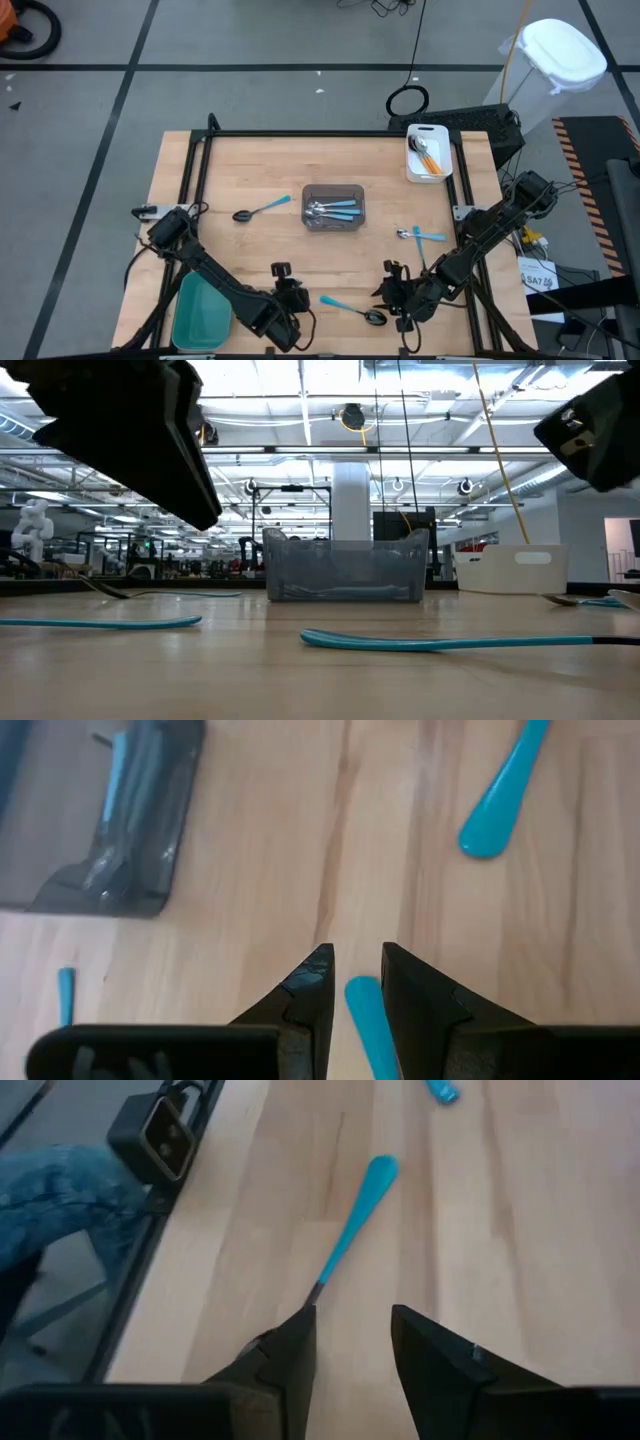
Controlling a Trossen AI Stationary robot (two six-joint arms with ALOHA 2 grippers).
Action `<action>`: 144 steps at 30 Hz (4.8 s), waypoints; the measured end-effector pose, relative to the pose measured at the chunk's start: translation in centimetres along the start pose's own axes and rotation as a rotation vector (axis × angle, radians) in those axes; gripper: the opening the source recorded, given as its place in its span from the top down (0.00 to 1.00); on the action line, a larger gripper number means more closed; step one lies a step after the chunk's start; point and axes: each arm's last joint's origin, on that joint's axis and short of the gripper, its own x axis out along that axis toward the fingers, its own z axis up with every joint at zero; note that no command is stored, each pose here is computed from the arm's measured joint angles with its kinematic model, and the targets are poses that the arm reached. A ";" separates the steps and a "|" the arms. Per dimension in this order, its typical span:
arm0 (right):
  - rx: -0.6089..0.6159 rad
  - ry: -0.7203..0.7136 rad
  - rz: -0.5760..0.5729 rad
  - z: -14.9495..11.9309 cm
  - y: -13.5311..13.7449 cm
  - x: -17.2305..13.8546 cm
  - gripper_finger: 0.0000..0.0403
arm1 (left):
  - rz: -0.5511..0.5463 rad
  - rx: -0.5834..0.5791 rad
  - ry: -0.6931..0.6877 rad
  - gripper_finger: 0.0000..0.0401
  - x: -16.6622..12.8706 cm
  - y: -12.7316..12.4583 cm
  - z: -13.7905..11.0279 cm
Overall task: Sort silverware by color (type)
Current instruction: Put the yellow spoon into the white bin
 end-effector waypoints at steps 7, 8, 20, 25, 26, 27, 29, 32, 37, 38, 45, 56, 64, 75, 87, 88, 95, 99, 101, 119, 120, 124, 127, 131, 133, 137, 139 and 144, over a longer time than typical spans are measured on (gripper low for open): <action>-0.039 -0.025 -0.033 0.1 -0.1 0.0 0.68 | -0.056 -0.204 -0.073 0.78 0.0 -2.1 -2.2; -0.039 -0.024 -0.033 0.1 -0.1 0.0 0.68 | -0.090 -0.239 -0.106 0.78 -0.1 -2.6 -2.1; -0.028 -0.025 -0.032 0.1 -0.1 0.0 0.68 | -0.178 -0.187 -0.288 0.78 0.2 -2.7 1.4; -0.036 -0.011 -0.035 0.0 -0.2 0.0 0.68 | -0.236 -0.161 -0.446 0.78 0.0 -3.2 3.4; -0.030 -0.002 -0.040 -0.1 -0.2 0.0 0.68 | -0.248 -0.141 -0.476 0.78 0.1 -3.5 3.7; -0.022 0.011 -0.044 -0.2 -0.3 0.0 0.68 | -0.259 -0.121 -0.496 0.78 0.3 -3.8 3.8; 0.000 0.039 -0.033 -0.4 -0.3 0.0 0.68 | -0.289 -0.095 -0.542 0.78 1.0 -4.6 4.0; 0.038 0.103 -0.024 -0.8 -0.4 -0.1 0.68 | -0.328 -0.049 -0.576 0.78 2.6 -5.6 4.1; 0.117 0.242 -0.039 -0.9 -0.2 -0.7 0.68 | -0.383 -0.049 -0.524 0.78 4.3 -5.0 4.3; 0.125 0.269 -0.049 -0.9 -0.2 -0.9 0.68 | -0.391 -0.049 -0.518 0.78 4.2 -4.7 4.5; 0.094 0.358 -0.105 -0.9 0.3 -2.0 0.68 | -0.348 0.019 -0.439 0.78 3.2 -4.0 3.9; 0.082 0.611 -0.200 -2.9 -0.7 -3.3 0.68 | -0.344 -0.049 -0.485 0.78 3.2 -3.7 4.6; 0.083 0.626 -0.215 -3.2 -0.7 -3.0 0.57 | -0.381 -0.104 -0.535 0.78 3.6 -3.2 5.6; 0.036 0.693 -0.279 -4.6 -0.8 -1.4 0.46 | -0.403 -0.138 -0.523 0.78 3.6 -3.3 5.6; 0.034 0.758 -0.257 -5.2 -0.8 -0.2 0.60 | -0.428 -0.163 -0.514 0.78 3.6 -3.3 5.6; 0.036 0.759 -0.254 -5.1 -0.8 -0.2 0.63 | -0.428 -0.163 -0.514 0.78 3.6 -3.3 5.6; 0.047 0.763 -0.237 -5.1 -0.8 -0.1 0.82 | -0.429 -0.167 -0.514 0.78 3.6 -3.3 5.6; 0.062 0.755 -0.234 -5.1 -0.7 0.0 0.91 | -0.432 -0.175 -0.512 0.78 3.6 -3.3 5.6; 0.076 0.754 -0.240 -5.1 -0.7 -0.1 0.91 | -0.433 -0.177 -0.511 0.78 3.6 -3.3 5.6; 0.192 0.436 -0.286 0.2 -1.5 -3.4 0.91 | -0.435 -0.180 -0.503 0.78 3.6 -3.4 5.5; 0.198 0.424 -0.302 0.6 -1.7 -3.6 0.91 | -0.436 -0.180 -0.503 0.78 3.5 -3.4 5.5; 0.258 0.377 -0.338 2.4 -3.0 -4.7 0.91 | -0.435 -0.176 -0.499 0.78 3.5 -3.5 5.4; 0.290 0.310 -0.385 3.5 -4.3 -5.7 0.91 | -0.426 -0.161 -0.480 0.78 3.6 -3.5 5.2; 0.324 0.240 -0.453 4.6 -6.5 -7.7 0.91 | -0.414 -0.140 -0.453 0.78 3.8 -3.5 4.9; 0.337 0.208 -0.497 5.0 -7.6 -8.6 0.91 | -0.408 -0.131 -0.441 0.78 3.9 -3.4 4.7; 0.366 0.162 -0.575 5.7 -10.1 -10.5 0.91 | -0.399 -0.104 -0.438 0.78 3.9 -3.4 4.7; 0.377 0.146 -0.615 6.0 -11.3 -11.1 0.91 | -0.391 -0.082 -0.443 0.78 4.0 -3.3 4.7; 0.388 0.122 -0.692 6.5 -14.3 -12.8 0.91 | -0.375 -0.072 -0.436 0.78 4.5 -2.9 4.9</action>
